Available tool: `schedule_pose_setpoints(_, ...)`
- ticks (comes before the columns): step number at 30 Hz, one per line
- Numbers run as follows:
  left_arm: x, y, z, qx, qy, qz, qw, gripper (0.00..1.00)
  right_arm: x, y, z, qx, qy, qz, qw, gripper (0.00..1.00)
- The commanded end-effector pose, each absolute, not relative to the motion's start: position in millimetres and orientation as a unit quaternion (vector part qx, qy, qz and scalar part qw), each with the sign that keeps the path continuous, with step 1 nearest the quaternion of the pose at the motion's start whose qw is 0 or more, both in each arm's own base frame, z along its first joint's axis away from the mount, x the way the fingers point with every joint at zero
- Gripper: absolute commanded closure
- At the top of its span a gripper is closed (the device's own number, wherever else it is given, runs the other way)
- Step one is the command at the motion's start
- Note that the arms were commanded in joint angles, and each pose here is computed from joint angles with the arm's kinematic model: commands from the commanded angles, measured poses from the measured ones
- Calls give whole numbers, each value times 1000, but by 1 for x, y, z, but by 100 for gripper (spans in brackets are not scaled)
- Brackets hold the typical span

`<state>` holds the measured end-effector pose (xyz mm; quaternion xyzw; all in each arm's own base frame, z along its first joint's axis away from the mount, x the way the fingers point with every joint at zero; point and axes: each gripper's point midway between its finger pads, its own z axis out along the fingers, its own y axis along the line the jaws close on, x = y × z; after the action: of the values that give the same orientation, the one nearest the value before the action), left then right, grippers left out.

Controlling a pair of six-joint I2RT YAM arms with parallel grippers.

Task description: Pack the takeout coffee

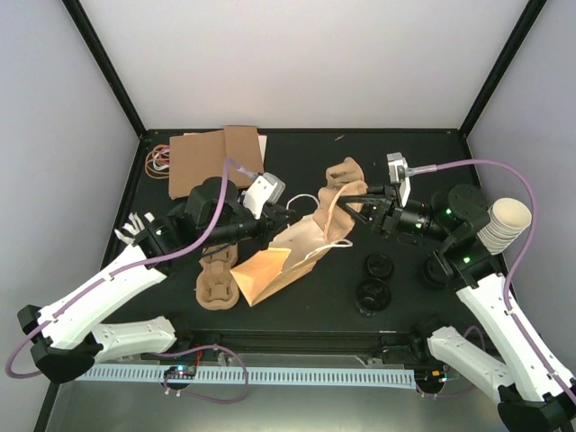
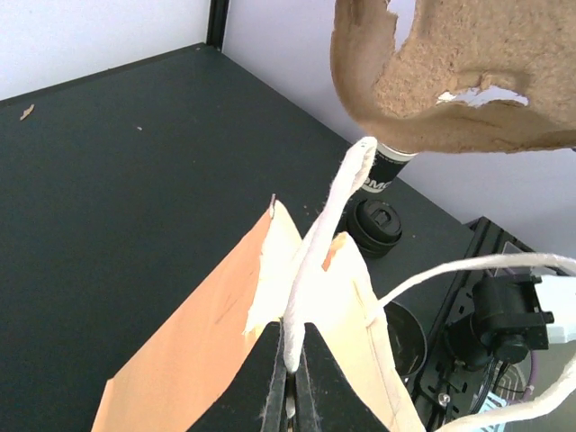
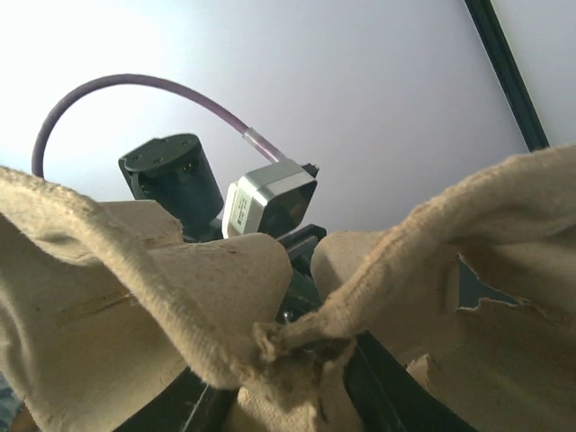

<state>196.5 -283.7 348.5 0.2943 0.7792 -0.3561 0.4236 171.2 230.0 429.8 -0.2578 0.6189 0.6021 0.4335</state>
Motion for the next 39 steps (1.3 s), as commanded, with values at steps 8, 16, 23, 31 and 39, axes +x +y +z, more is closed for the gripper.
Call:
schedule_pose_setpoints(8,211,-276,371,232,776,-360,463,98,150,235,428,-210,581,653,437,69)
schedule_pose_setpoints(16,210,-276,372,230,775,-363,463,98,137,251,397,-206,594,668,399,70)
schedule_pose_setpoints(23,211,-274,373,227,775,-361,467,98,127,254,363,-198,636,653,361,70)
schedule_pose_setpoints(31,216,-277,378,228,771,-358,474,98,118,240,315,-169,697,621,315,70)
schedule_pose_setpoints(39,220,-280,380,236,773,-347,477,98,114,237,286,-158,744,590,271,70)
